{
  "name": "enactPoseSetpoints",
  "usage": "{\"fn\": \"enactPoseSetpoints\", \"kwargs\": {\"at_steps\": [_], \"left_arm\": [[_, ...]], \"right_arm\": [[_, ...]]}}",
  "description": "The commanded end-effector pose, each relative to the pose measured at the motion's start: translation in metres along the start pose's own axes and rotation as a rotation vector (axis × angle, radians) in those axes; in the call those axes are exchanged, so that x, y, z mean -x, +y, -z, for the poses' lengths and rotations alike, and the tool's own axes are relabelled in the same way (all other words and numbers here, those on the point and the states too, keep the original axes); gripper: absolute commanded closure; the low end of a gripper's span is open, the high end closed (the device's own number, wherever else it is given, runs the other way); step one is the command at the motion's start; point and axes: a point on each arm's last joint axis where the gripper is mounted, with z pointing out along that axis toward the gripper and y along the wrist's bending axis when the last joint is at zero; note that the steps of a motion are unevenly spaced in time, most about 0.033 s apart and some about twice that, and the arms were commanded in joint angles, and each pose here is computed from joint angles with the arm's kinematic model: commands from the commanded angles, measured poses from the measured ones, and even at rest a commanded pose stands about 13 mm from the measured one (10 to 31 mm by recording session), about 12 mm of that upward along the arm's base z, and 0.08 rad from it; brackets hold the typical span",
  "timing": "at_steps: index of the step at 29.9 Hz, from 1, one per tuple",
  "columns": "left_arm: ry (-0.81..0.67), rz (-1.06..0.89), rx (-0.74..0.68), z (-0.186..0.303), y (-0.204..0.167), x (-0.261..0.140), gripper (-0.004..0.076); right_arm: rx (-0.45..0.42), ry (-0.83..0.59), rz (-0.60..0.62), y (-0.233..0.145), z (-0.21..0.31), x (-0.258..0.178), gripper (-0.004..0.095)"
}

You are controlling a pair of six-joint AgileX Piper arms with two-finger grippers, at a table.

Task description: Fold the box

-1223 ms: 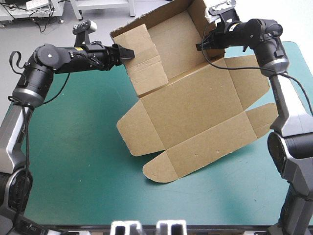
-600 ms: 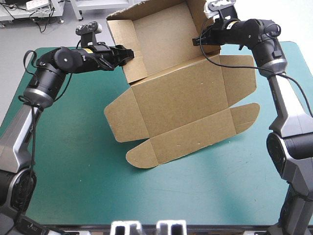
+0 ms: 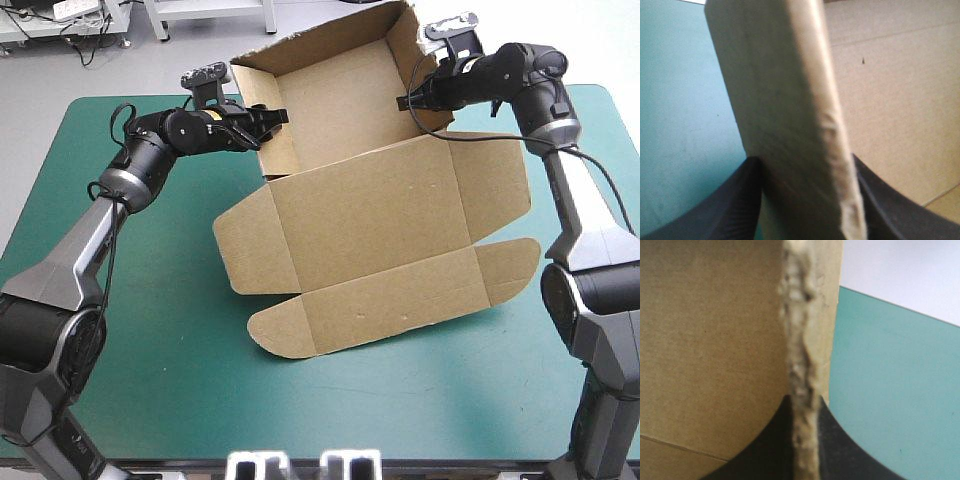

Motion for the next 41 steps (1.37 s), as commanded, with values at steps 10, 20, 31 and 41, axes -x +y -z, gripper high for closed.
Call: {"fn": "enactPoseSetpoints", "kwargs": {"at_steps": [10, 20, 31, 41], "left_arm": [[-0.027, -0.165, -0.050, 0.013, -0.016, 0.008, 0.0734], [0.302, -0.257, -0.041, -0.040, -0.016, -0.020, 0.0734], [0.497, -0.413, 0.088, -0.078, -0.044, -0.018, 0.0734], [0.516, -0.407, 0.084, -0.082, -0.043, -0.022, 0.0734]], "right_arm": [[0.247, 0.203, -0.035, 0.021, -0.022, -0.020, 0.0931], [0.213, 0.335, -0.070, 0.020, -0.055, -0.042, 0.0931], [0.147, 0.412, -0.059, 0.042, -0.066, -0.051, 0.0932], [0.039, 0.448, -0.059, 0.032, -0.067, -0.056, 0.0932]]}}
